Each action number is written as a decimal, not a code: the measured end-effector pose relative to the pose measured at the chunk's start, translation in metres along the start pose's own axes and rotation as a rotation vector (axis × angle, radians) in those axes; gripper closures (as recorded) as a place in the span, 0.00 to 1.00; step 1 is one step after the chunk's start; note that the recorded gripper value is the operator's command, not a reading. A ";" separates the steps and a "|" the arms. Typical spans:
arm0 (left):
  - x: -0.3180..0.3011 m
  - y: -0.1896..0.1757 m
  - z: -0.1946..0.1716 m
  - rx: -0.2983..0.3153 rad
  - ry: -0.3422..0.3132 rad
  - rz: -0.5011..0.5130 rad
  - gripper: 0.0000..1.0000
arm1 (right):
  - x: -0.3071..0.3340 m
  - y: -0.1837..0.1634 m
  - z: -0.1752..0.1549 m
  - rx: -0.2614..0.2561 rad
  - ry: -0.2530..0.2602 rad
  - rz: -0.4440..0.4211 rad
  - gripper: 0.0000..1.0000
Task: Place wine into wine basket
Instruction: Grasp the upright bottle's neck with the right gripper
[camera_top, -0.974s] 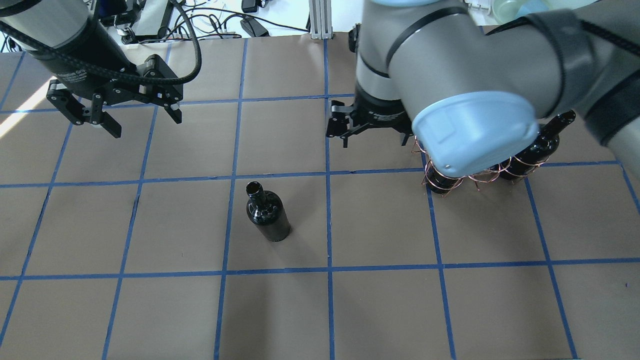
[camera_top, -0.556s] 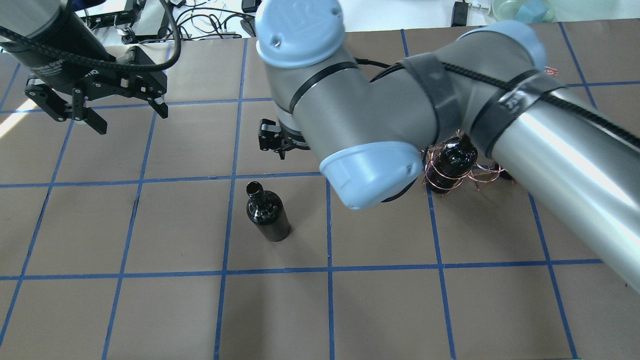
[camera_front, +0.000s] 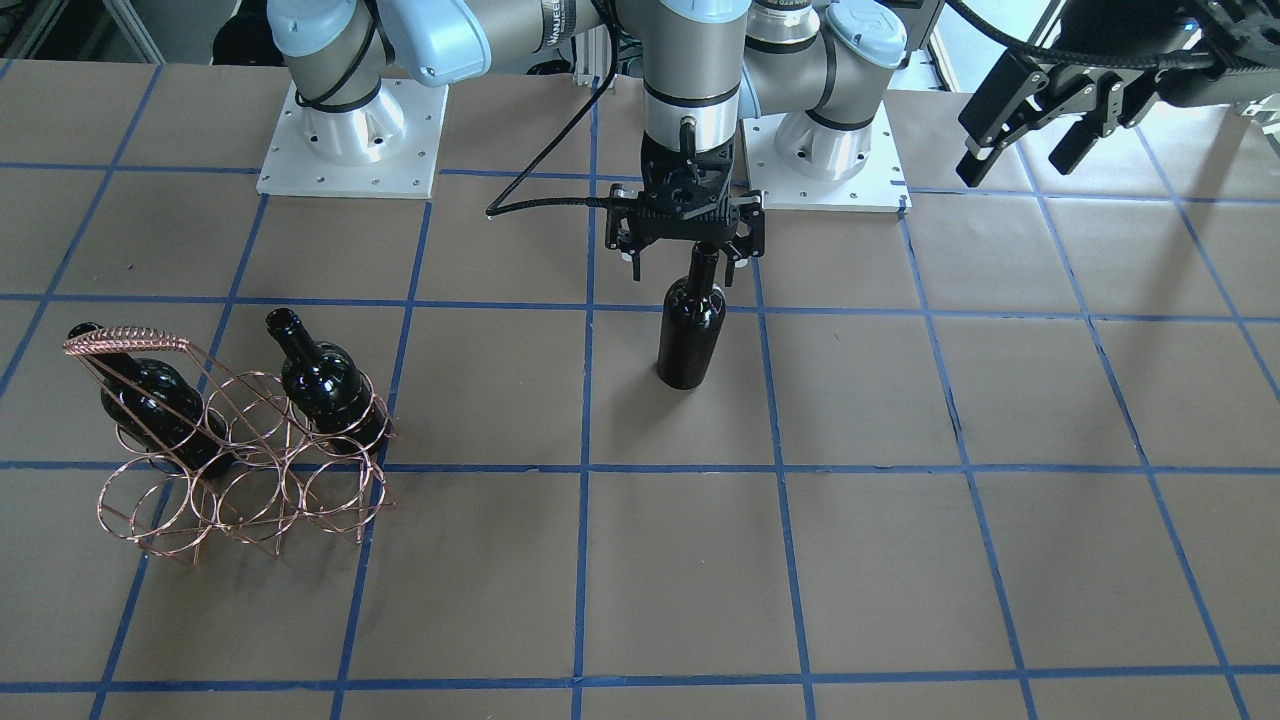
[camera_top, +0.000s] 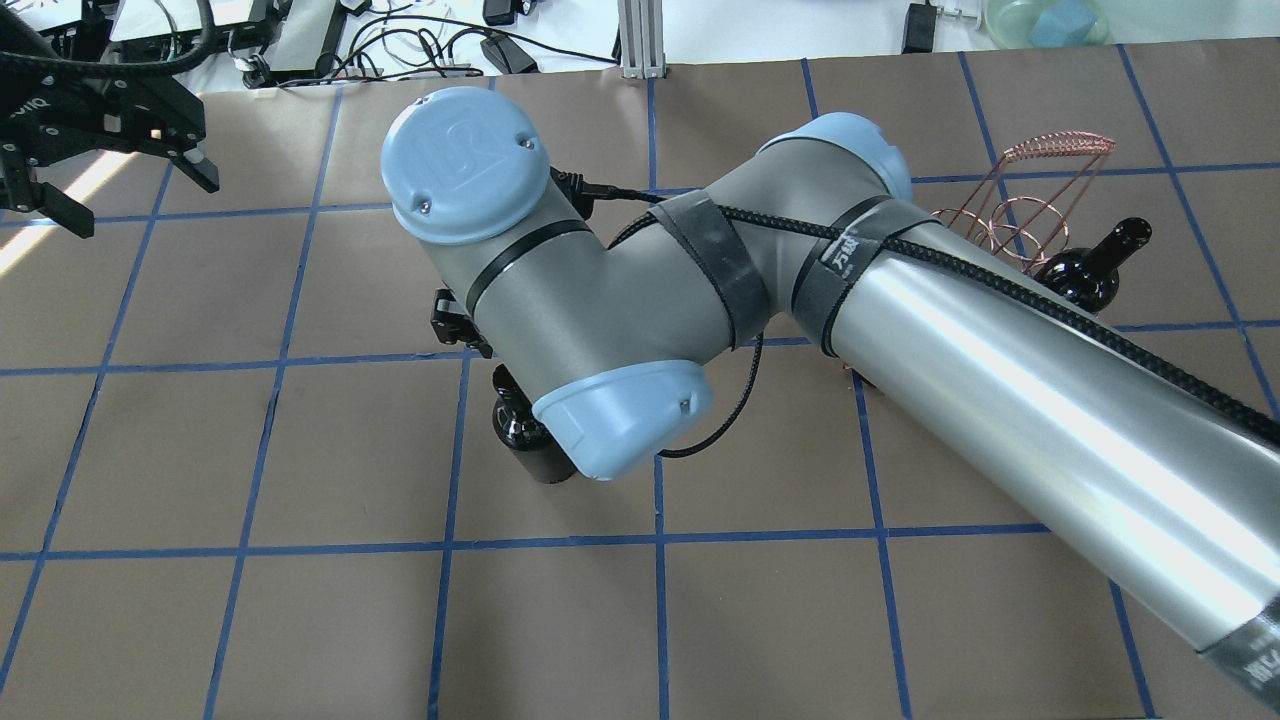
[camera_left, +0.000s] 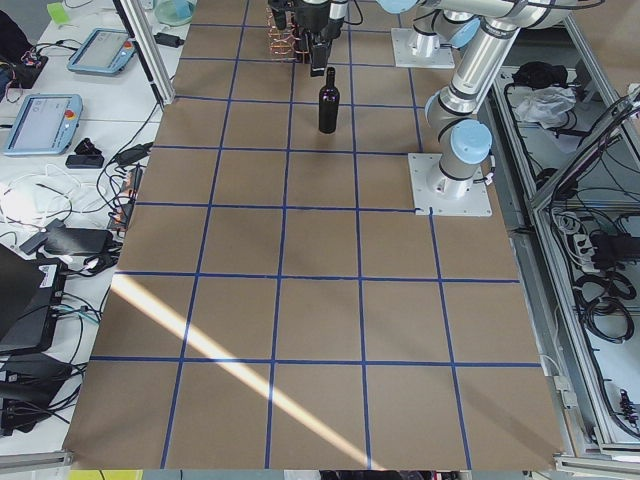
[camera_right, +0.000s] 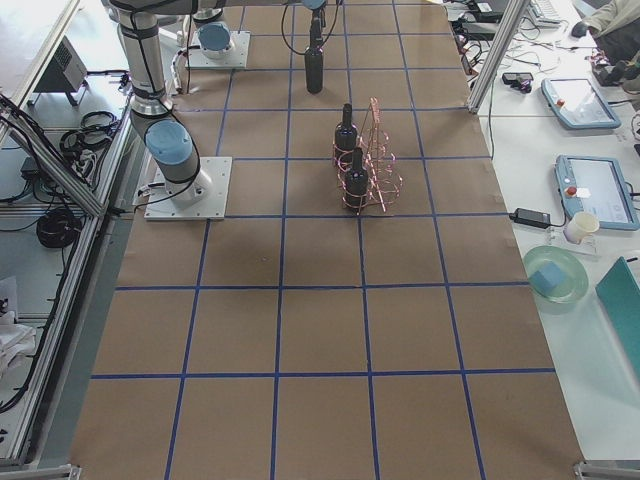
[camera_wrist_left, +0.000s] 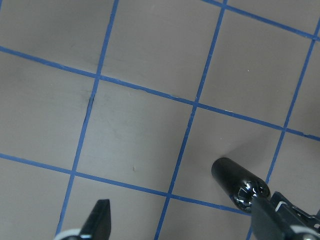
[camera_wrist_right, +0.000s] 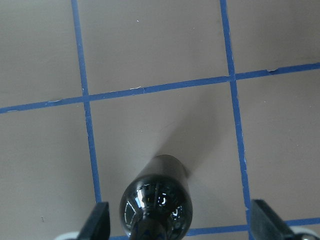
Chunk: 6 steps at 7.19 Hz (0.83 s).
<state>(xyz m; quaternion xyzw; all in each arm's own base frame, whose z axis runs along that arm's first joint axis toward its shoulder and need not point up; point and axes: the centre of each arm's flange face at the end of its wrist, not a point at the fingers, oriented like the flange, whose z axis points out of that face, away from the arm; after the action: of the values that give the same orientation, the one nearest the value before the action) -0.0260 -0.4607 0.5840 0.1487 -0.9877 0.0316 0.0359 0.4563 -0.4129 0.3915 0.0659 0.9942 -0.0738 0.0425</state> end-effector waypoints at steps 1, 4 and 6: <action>-0.005 -0.001 -0.002 0.008 -0.021 -0.007 0.00 | -0.003 0.002 0.004 -0.008 -0.004 0.008 0.00; -0.009 -0.001 -0.002 0.013 -0.037 -0.011 0.00 | -0.015 0.013 0.023 -0.051 -0.006 -0.014 0.09; -0.008 -0.005 -0.008 0.051 -0.033 -0.007 0.00 | -0.016 0.016 0.028 -0.067 0.005 -0.022 0.29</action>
<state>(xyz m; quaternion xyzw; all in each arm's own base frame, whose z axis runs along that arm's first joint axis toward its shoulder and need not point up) -0.0163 -0.4620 0.5916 0.1537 -0.9865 0.0544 0.0156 0.4761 -0.4032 0.3630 0.0538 0.9969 -0.0407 0.0414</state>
